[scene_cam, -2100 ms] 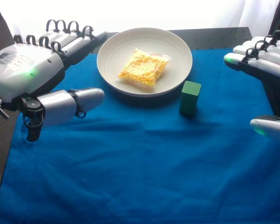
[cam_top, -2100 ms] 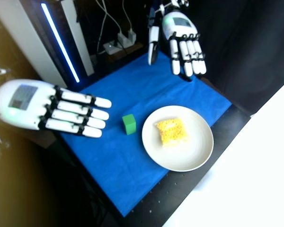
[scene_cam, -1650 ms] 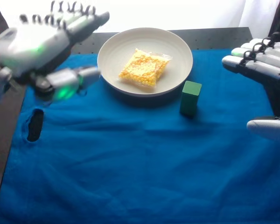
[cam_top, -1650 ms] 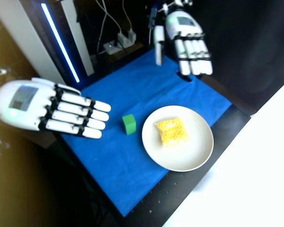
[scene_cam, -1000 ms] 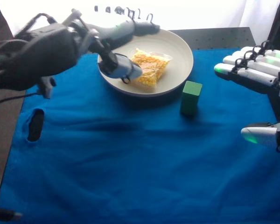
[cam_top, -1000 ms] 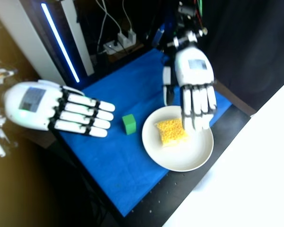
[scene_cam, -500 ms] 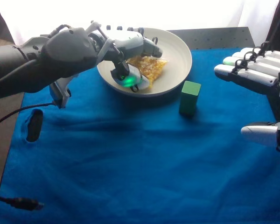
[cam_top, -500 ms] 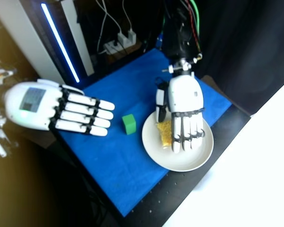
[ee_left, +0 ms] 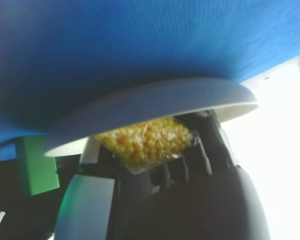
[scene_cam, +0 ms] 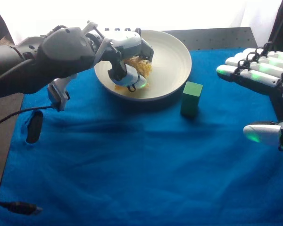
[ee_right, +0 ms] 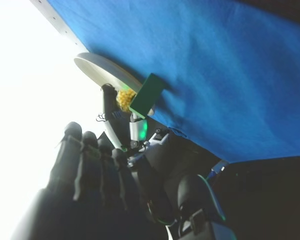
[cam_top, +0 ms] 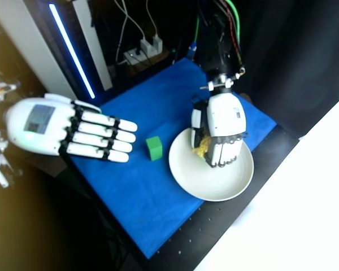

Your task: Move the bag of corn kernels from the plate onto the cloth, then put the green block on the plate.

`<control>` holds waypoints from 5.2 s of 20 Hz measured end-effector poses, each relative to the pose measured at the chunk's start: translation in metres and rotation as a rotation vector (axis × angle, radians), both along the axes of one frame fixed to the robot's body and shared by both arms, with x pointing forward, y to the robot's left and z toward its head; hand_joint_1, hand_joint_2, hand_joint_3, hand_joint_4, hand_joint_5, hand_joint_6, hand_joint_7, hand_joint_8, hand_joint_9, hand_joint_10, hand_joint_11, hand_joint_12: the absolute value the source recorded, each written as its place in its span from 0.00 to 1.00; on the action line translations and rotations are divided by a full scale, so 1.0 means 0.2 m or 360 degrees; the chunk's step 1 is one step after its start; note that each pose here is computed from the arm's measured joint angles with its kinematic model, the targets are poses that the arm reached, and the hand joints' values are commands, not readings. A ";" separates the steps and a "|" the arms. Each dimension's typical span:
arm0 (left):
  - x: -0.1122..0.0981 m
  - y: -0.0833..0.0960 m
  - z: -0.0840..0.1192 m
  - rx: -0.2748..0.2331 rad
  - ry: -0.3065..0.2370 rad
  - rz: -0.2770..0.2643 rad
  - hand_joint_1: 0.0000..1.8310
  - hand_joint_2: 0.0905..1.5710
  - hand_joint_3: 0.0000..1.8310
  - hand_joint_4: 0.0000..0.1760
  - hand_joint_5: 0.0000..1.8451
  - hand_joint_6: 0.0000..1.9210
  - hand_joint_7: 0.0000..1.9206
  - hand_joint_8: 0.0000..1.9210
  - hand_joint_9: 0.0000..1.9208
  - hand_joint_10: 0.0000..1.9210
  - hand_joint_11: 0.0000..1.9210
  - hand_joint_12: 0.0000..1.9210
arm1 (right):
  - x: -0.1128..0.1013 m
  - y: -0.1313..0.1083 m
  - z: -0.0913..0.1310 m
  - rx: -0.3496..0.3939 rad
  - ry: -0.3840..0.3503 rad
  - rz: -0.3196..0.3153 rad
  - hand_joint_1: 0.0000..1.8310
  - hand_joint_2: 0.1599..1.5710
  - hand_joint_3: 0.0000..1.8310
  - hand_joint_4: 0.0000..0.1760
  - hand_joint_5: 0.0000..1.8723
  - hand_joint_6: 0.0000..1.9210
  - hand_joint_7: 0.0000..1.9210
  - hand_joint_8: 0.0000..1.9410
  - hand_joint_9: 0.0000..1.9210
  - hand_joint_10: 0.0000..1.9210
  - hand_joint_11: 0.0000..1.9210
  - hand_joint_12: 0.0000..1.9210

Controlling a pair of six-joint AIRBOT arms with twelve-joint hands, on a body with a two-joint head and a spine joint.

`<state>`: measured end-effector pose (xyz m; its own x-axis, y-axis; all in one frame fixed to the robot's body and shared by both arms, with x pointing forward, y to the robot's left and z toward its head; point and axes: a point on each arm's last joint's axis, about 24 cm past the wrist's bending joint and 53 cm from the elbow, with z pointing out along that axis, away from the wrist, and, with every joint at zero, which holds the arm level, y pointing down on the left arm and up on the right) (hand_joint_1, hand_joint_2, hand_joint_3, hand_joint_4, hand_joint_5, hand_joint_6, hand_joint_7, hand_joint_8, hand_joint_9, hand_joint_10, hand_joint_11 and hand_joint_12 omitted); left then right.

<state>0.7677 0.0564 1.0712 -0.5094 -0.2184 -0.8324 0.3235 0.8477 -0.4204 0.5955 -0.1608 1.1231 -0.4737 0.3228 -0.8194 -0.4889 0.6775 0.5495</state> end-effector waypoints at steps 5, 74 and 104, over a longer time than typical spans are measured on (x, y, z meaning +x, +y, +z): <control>-0.04 -0.01 0.28 -0.0026 -0.0237 -0.0053 0.67 0.89 0.00 0.00 0.26 0.95 0.19 0.93 0.26 0.96 0.27 1.00 | 0.00 -0.01 0.00 0.0005 0.0002 -0.0003 0.14 0.82 0.00 0.02 0.00 0.00 0.00 0.00 0.00 0.00 0.00 0.00; -0.87 0.89 0.35 -0.0639 -0.0497 0.0419 0.21 0.76 0.00 0.72 0.00 0.00 0.00 0.00 0.00 0.00 0.00 0.00 | 0.28 0.39 0.35 0.0147 -0.0245 0.0200 0.73 0.75 0.00 0.00 0.32 0.72 0.41 0.65 0.47 0.71 0.41 0.76; -0.86 0.85 0.29 -0.0718 -0.0434 0.0412 0.18 0.74 0.00 0.97 0.02 0.00 0.00 0.00 0.00 0.00 0.00 0.00 | 0.68 0.84 -0.32 -0.0331 0.0278 0.0010 0.32 0.62 0.00 0.59 0.00 0.00 0.00 0.00 0.00 0.00 0.00 0.00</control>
